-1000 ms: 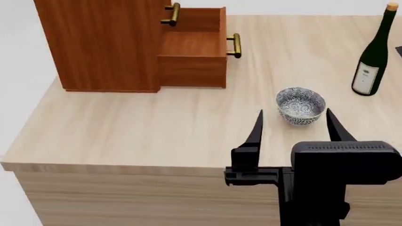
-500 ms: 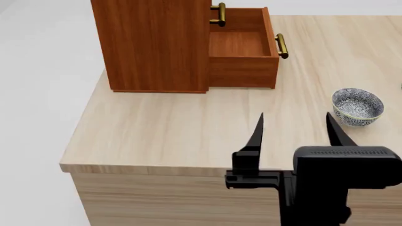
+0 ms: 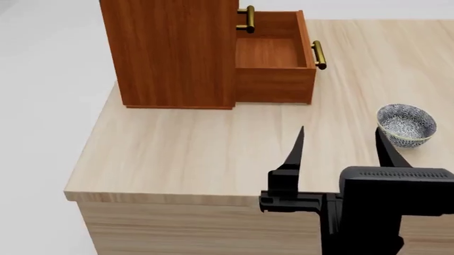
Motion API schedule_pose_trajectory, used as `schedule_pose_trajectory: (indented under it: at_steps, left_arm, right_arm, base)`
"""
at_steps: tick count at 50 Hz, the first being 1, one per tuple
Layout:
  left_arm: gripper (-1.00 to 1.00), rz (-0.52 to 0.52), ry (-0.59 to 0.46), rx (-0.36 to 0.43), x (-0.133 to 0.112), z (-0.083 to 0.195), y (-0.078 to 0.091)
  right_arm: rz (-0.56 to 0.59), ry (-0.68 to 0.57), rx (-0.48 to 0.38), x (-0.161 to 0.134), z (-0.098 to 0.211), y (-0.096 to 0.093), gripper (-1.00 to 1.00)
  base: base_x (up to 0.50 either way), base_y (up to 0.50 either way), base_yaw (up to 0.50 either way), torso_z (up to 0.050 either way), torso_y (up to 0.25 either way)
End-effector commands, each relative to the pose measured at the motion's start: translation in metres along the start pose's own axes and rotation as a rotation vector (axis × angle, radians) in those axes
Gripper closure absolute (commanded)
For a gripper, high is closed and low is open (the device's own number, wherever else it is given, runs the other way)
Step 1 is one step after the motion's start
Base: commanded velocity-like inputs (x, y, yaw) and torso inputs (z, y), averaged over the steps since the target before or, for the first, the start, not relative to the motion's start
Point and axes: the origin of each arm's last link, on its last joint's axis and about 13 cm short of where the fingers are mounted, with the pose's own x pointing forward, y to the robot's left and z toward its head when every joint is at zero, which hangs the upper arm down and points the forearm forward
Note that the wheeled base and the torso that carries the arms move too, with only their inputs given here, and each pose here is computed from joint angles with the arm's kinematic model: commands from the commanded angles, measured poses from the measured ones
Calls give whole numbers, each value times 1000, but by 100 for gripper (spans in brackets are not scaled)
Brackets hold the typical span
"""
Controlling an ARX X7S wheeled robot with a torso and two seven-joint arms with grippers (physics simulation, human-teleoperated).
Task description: Put the bowl in the bottom drawer of the cabinet.
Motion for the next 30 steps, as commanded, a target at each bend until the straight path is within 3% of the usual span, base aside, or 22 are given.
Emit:
schedule_pose_trajectory:
  at_steps: [1,30]
  left_arm:
    - [-100,1,-1,-4,0,0,0]
    - [-100,0,-2,-8,1,-2,0]
  right_arm:
    - [-2,-1,1,-1,0,0,-100]
    - [-5,-4,5,-1,0,-1,-100]
  base:
    - [211,0,0,0,0]
    - [243,0,0,0,0]
